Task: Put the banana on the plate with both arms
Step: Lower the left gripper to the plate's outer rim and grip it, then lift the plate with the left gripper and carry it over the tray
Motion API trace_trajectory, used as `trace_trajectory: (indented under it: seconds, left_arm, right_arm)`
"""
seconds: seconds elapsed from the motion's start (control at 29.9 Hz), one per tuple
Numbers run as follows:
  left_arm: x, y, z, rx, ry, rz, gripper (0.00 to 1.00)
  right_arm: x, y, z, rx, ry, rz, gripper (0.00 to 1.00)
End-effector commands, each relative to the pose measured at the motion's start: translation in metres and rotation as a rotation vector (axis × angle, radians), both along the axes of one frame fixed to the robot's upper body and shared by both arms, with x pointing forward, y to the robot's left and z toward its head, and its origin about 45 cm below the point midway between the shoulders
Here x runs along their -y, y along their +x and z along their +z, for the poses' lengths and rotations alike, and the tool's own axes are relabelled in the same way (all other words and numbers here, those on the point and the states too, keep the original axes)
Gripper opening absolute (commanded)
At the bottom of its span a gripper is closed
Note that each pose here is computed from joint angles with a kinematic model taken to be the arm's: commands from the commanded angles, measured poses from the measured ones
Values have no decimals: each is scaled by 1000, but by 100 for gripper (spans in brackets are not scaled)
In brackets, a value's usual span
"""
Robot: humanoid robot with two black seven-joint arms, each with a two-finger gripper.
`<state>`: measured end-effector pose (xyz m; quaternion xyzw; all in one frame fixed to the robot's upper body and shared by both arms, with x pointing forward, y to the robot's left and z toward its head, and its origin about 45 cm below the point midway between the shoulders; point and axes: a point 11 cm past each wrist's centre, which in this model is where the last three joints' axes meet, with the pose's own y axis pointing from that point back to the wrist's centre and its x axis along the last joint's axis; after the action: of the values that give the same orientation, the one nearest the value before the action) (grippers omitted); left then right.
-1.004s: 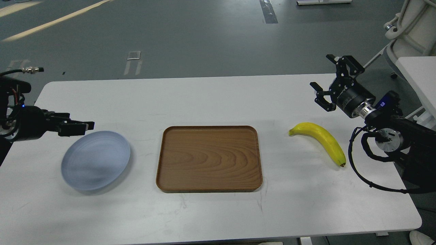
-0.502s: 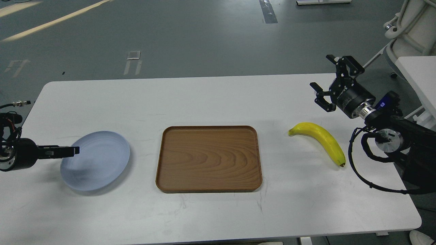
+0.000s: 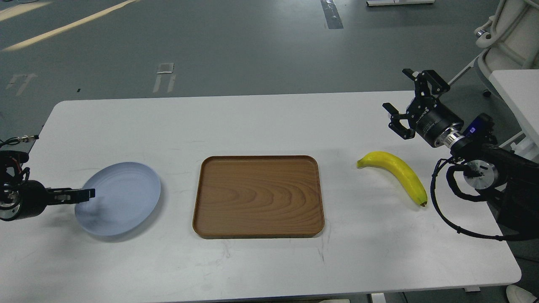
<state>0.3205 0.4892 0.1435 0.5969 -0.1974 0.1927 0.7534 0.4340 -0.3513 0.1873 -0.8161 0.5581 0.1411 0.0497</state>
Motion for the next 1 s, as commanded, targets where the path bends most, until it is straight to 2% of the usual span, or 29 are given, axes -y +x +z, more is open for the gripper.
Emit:
trace_trajectory:
  seconds: [0.0, 0.03, 0.07, 0.4, 0.57, 0.6, 0.7, 0.77, 0.87, 0.97]
  left_arm:
    - [0, 0, 0, 0, 0, 0, 14]
    - [-1, 0, 1, 2, 3, 1, 3]
    - [-1, 0, 1, 2, 3, 1, 0]
    - [-2, 1, 3, 2, 4, 3, 0]
    - [4, 12, 14, 30, -29, 11, 0]
    - [9, 21, 23, 55, -49, 11, 0]
    - [44, 55, 61, 107, -102, -63, 0]
    - [58, 64, 75, 114, -118, -98, 0]
    - [114, 85, 105, 157, -178, -236, 0]
    - [165, 95, 110, 168, -230, -341, 0]
  right_arm:
    - [0, 0, 1, 1, -1, 0, 100]
    - [0, 0, 1, 2, -1, 0, 100]
    - [-1, 0, 0, 1, 0, 1, 100]
    - [-1, 1, 2, 4, 0, 2, 100]
    - [0, 2, 3, 6, -1, 1, 100]
    - [0, 2, 3, 6, -1, 1, 100]
    - [2, 2, 4, 8, -4, -2, 100]
    - [3, 2, 5, 9, -6, -4, 100]
    - [7, 1, 5, 8, -11, -8, 100]
    - [6, 1, 5, 7, -10, -7, 100]
